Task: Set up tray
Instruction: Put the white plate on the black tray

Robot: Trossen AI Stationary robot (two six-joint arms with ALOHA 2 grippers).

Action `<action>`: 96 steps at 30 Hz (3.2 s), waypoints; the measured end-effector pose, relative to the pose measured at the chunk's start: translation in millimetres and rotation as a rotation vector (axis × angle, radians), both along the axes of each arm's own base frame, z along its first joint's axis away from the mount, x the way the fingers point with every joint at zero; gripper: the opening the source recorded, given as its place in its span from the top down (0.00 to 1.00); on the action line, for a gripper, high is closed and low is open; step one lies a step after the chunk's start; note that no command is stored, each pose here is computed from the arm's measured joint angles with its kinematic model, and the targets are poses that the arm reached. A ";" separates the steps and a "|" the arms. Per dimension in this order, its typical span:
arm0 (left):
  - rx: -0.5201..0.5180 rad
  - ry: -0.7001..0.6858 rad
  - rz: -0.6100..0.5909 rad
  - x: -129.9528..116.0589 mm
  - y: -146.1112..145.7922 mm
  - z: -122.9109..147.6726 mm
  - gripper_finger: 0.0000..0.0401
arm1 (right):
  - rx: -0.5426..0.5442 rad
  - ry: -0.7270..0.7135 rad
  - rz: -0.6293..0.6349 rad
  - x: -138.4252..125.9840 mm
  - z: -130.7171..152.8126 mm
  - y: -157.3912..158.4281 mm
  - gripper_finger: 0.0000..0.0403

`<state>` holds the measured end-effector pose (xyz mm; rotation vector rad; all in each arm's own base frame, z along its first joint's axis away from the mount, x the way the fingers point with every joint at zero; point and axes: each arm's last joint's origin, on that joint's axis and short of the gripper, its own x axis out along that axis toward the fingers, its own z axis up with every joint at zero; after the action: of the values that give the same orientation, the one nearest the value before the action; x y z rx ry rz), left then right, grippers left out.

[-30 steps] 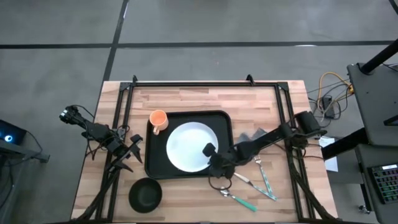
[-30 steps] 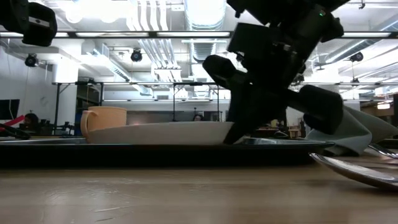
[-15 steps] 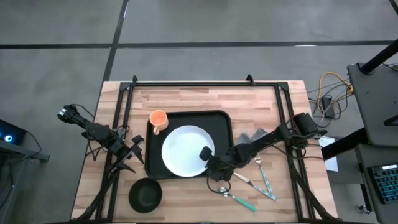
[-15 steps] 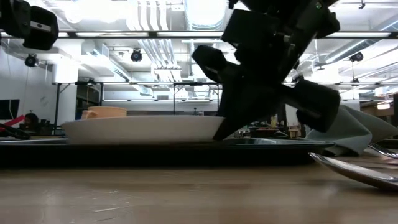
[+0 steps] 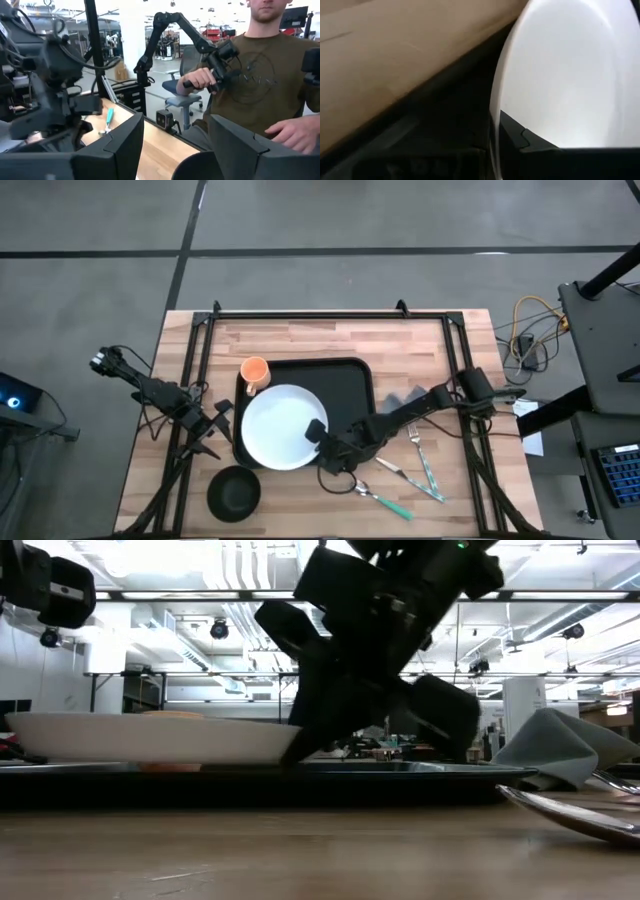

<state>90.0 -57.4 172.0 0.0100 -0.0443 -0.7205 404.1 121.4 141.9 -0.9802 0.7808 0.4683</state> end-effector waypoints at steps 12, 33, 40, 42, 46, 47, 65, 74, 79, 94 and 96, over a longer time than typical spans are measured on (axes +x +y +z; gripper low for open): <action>0.028 0.050 0.000 3.4 -1.9 -5.0 0.50 | 0.038 -0.006 -0.068 9.0 8.3 -23.5 0.98; -0.268 0.436 0.017 8.6 -4.8 -14.3 0.50 | 0.107 0.012 -0.054 8.2 6.8 -21.8 0.98; -0.256 0.456 0.023 9.8 -5.5 -16.2 0.50 | 0.167 0.021 -0.042 8.4 6.8 -20.5 0.98; -0.231 0.432 0.021 10.0 -5.5 -15.1 0.50 | 0.171 0.004 -0.028 9.3 7.0 -19.9 0.98; -0.182 0.389 0.019 10.0 -5.5 -15.1 0.50 | 0.179 -0.010 -0.019 10.3 7.8 -19.5 0.98; -0.172 0.380 0.020 10.1 -5.5 -15.1 0.50 | 0.176 -0.009 -0.017 10.3 7.7 -20.1 0.98; -0.152 0.320 0.017 10.8 -5.7 -6.7 0.50 | 0.168 -0.009 -0.017 17.2 -12.6 -22.6 0.98; -0.155 0.315 0.017 11.0 -5.8 -4.0 0.50 | 0.163 -0.002 -0.016 27.7 -26.2 -20.8 0.98; -0.154 0.316 0.017 11.1 -5.8 -4.2 0.50 | 0.168 0.000 -0.023 27.5 -25.5 -20.9 0.98; -0.154 0.316 0.017 11.1 -5.8 -4.2 0.50 | 0.170 0.020 -0.038 26.0 -27.2 -21.3 0.94; -0.154 0.316 0.017 11.1 -5.8 -4.2 0.50 | 0.173 0.021 -0.043 26.0 -27.2 -21.4 0.91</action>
<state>101.1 -63.2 167.9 -0.2501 0.2022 -0.6933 430.1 100.0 114.7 -0.7978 0.7653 0.5011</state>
